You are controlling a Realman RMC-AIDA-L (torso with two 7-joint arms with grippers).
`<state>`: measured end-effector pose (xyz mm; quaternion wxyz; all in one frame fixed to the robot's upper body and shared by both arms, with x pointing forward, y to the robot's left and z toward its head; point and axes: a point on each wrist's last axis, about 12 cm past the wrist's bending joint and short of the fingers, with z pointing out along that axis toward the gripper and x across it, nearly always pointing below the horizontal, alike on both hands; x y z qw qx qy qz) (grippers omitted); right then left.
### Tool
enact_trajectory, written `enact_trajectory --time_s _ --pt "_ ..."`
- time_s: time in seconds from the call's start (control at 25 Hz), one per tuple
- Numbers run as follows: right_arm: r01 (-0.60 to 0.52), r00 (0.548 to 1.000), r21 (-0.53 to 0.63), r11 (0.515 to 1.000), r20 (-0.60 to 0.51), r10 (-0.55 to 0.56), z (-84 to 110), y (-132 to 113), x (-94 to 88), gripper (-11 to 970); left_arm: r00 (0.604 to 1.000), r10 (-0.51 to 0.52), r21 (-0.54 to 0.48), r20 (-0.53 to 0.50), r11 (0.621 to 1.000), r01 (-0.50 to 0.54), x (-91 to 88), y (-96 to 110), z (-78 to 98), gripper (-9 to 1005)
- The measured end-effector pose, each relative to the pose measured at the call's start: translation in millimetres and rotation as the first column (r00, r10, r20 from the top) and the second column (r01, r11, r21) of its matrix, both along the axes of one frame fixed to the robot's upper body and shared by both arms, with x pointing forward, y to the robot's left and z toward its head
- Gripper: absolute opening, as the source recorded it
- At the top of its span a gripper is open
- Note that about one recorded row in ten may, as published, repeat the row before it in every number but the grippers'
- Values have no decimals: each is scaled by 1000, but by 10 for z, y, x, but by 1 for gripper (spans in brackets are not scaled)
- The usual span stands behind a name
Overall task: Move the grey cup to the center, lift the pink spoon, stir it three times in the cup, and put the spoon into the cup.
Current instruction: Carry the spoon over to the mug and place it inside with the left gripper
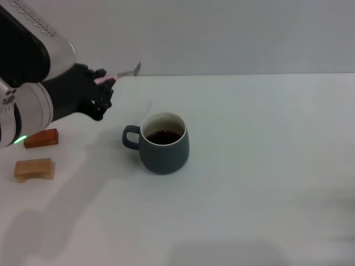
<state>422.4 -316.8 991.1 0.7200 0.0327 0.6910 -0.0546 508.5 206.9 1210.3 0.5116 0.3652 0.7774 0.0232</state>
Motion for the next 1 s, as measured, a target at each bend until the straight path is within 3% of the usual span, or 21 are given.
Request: enact_trajectory --time_s 0.32,1.0 --pt "13 1000 -6 1000 -2 -13 0 -39 -3 -1 994 -39 82 -105 996 48 -39 -15 -52 141" --pt "115 993 -10 993 -15 -115 -18 -221 -47 -1 989 -132 163 -73 976 142 35 -136 27 141"
